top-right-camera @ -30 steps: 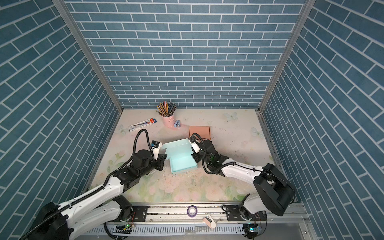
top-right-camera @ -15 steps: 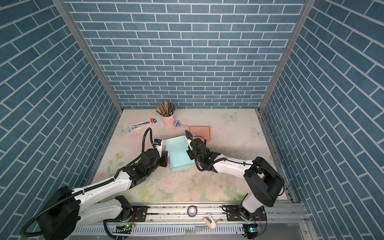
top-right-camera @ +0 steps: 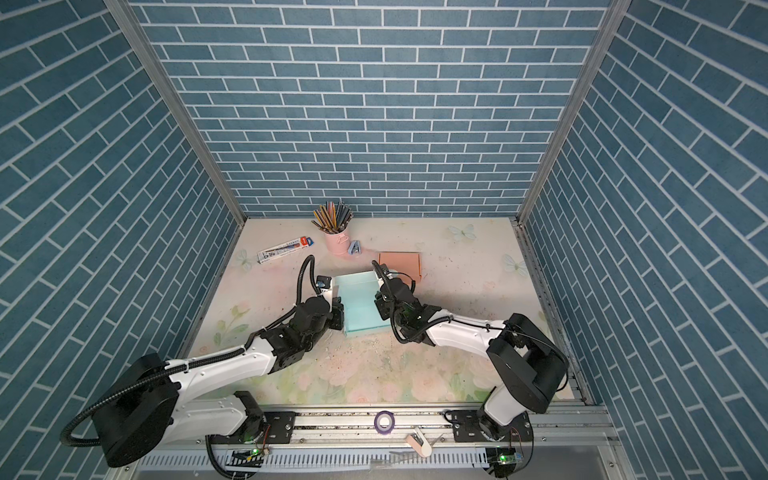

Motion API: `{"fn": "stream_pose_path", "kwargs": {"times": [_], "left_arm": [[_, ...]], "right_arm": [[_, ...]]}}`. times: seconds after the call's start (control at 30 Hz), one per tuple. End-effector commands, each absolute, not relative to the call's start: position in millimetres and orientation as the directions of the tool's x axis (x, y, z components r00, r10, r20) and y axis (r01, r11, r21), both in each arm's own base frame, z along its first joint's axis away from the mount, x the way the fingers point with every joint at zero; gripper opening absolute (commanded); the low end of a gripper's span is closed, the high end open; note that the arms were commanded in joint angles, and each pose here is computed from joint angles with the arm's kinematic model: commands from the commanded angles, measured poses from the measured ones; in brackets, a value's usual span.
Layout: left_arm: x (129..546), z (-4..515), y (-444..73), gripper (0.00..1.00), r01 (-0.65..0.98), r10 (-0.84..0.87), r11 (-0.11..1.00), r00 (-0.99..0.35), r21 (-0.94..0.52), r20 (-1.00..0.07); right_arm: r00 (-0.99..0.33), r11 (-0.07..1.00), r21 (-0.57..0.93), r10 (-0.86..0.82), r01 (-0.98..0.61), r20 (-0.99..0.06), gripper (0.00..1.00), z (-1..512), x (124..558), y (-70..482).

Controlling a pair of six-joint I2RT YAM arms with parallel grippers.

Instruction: Fold the paper box

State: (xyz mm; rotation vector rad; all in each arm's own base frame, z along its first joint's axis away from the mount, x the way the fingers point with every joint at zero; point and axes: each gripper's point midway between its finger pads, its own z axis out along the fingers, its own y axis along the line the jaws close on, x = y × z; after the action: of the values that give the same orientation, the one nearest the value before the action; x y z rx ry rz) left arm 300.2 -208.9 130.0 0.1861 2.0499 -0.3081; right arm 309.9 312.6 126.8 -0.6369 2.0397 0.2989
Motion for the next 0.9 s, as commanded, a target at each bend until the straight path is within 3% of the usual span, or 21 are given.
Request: {"fn": "stream_pose_path", "kwargs": {"times": [0.0,0.07,0.17,0.23,0.57,0.87], "left_arm": [[306,162,-228,0.06,0.295,-0.062,0.935,-0.410,-0.197,-0.910],[306,160,-228,0.06,0.292,-0.058,0.937,-0.415,-0.194,-0.908],[306,158,-229,0.06,0.294,-0.050,0.937,-0.423,-0.189,-0.905],[306,157,-228,0.06,0.292,-0.048,0.938,-0.425,-0.187,-0.904],[306,151,-228,0.05,0.287,-0.044,0.940,-0.431,-0.183,-0.901],[304,150,-231,0.05,0.291,-0.032,0.941,-0.427,-0.170,-0.904]], "right_arm": [[-0.432,0.843,0.001,-0.275,-0.539,-0.859,0.40,133,302,314],[-0.432,0.842,-0.011,-0.288,-0.540,-0.855,0.38,132,300,310],[-0.447,0.848,-0.015,-0.295,-0.530,-0.844,0.24,128,297,300],[-0.457,0.855,-0.011,-0.289,-0.519,-0.841,0.20,125,296,294],[-0.514,0.901,0.014,-0.234,-0.433,-0.825,0.23,120,303,277],[-0.563,0.895,0.156,-0.120,-0.417,-0.818,0.29,133,304,287]]}}
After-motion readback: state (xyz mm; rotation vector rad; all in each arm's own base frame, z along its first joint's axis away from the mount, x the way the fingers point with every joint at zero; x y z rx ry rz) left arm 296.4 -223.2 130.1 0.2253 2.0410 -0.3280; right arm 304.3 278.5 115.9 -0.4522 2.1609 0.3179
